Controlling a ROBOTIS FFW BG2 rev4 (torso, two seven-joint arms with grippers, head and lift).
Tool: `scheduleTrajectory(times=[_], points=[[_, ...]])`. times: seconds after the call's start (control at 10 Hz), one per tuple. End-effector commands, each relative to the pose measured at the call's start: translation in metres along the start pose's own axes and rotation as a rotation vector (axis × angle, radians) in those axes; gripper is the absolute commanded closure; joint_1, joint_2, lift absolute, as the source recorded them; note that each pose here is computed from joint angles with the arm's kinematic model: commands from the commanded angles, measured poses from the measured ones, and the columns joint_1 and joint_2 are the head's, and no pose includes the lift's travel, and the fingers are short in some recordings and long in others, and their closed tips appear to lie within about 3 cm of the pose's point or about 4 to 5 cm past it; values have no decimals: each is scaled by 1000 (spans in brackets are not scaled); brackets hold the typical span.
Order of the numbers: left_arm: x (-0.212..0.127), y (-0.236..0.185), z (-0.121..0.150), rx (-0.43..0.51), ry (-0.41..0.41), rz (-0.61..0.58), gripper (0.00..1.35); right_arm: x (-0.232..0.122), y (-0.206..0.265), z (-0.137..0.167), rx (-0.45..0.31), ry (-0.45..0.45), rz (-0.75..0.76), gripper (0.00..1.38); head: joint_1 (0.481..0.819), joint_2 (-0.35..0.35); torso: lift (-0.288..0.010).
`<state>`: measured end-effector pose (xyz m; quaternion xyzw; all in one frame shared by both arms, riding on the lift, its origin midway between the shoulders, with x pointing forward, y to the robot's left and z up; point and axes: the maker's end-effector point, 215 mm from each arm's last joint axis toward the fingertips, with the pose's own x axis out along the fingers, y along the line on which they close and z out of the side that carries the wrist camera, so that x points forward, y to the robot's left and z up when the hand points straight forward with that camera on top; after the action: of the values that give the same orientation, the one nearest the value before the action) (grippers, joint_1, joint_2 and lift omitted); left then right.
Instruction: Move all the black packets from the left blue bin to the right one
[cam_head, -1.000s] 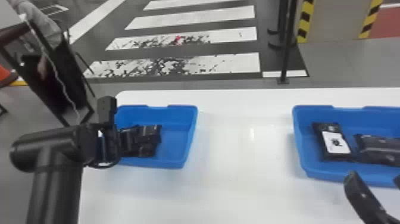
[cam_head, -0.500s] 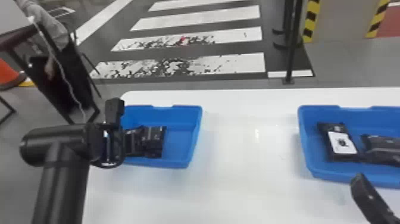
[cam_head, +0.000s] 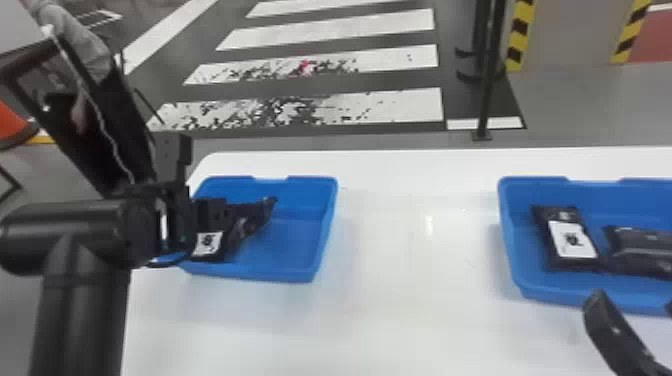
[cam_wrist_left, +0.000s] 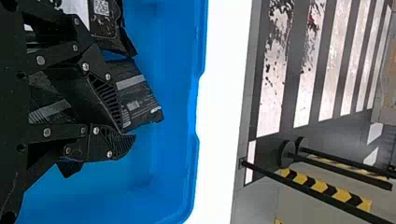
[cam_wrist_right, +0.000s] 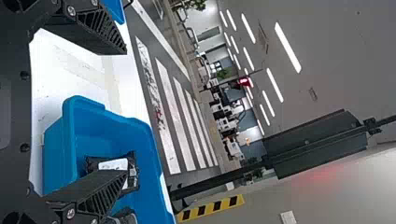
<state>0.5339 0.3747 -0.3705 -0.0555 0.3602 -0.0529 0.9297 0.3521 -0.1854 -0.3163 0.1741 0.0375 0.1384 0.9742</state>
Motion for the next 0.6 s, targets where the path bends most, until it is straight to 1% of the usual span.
scheduleTrajectory(times=[0.0, 0.1, 0.2, 0.3, 0.4, 0.5], points=[[0, -7, 0, 4, -8, -22, 1208, 0, 0, -2, 10, 5, 1, 124, 695, 237, -185], [1, -10, -4, 2, -5, -28, 1208, 0, -1, -4, 11, 7, 0, 124, 695, 231, -185], [1, -9, -14, -13, 11, -30, 1092, 1, 0, -3, 13, 6, 3, 124, 695, 229, -185], [0, 0, -23, -36, 19, -13, 708, 0, -1, -6, 18, 9, 2, 124, 695, 227, -185], [-1, 5, -26, -36, 24, 1, 561, 0, 0, -6, 21, 11, 4, 124, 695, 232, -185], [-3, 10, -31, -43, 35, 12, 533, 1, 0, -6, 23, 10, 6, 124, 695, 242, -185]])
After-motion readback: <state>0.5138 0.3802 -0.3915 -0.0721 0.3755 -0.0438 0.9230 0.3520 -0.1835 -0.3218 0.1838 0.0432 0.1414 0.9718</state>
